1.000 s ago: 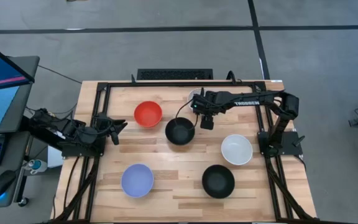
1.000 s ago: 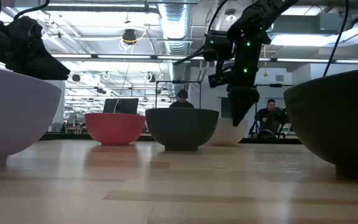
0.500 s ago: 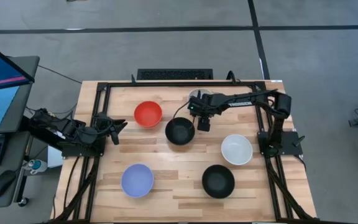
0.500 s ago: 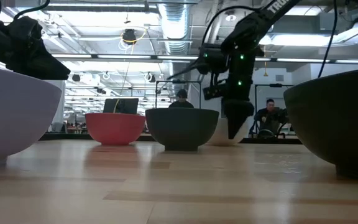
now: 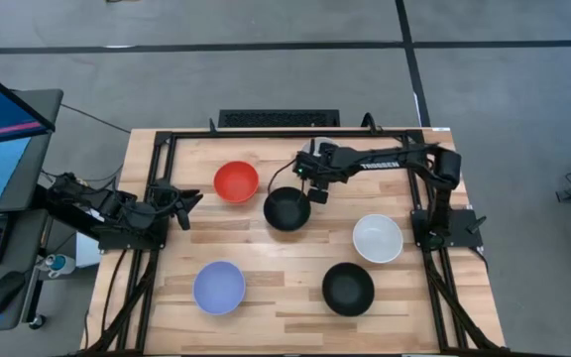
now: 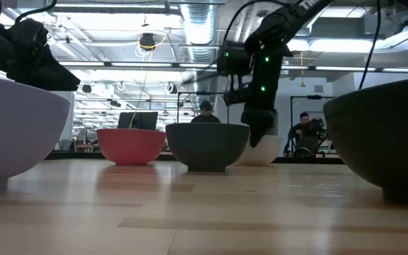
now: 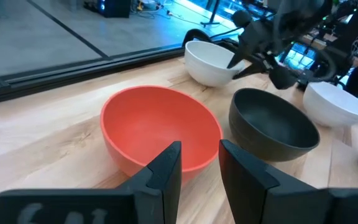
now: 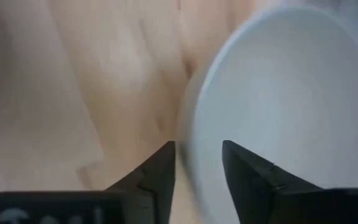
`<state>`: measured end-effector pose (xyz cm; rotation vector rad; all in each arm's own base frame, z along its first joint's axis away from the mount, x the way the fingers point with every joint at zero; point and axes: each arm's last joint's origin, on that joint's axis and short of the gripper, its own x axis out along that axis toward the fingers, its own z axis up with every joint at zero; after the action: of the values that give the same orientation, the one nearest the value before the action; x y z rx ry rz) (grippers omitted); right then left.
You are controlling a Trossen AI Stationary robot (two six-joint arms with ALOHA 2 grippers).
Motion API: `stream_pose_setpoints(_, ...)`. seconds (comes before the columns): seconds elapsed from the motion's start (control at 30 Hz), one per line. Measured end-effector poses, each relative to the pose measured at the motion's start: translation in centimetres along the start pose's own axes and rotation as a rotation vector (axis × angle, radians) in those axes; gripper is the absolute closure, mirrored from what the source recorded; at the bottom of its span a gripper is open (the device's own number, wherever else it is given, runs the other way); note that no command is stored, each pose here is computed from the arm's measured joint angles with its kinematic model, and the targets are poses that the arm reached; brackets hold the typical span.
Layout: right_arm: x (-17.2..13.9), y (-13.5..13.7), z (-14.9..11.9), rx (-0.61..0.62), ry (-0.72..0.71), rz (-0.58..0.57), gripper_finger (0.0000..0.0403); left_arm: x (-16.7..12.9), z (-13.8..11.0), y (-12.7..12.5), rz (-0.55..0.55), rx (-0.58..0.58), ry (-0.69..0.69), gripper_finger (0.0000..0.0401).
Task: Nest bowls inside each other
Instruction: Stack the top white bowl on the top black bowl
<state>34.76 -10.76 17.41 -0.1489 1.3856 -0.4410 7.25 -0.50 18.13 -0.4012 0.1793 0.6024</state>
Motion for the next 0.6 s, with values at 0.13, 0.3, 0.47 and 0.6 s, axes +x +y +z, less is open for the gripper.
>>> stream_pose_setpoints(0.13, 0.84, -0.09, -0.32, 0.045, 0.046, 0.026, 0.0295, 0.0, -0.02, -0.03, -0.009, 0.0, 0.008, 0.0303)
stream_pose_setpoints(0.3, 0.9, -0.26, -0.03, 0.098, 0.017, 0.016, 0.0328, 0.0, -0.04, -0.05, -0.016, 0.0, 0.013, 0.0303)
stream_pose_setpoints(0.47, 0.47, -0.3, 0.15, 0.151, -0.007, -0.028, 0.0344, 0.0, -0.04, -0.05, -0.016, 0.0, 0.014, 0.0303)
stream_pose_setpoints(0.6, 0.45, -0.14, 0.1, 0.164, -0.002, 0.003, 0.0368, 0.0, -0.04, -0.05, -0.017, 0.0, 0.014, 0.0303)
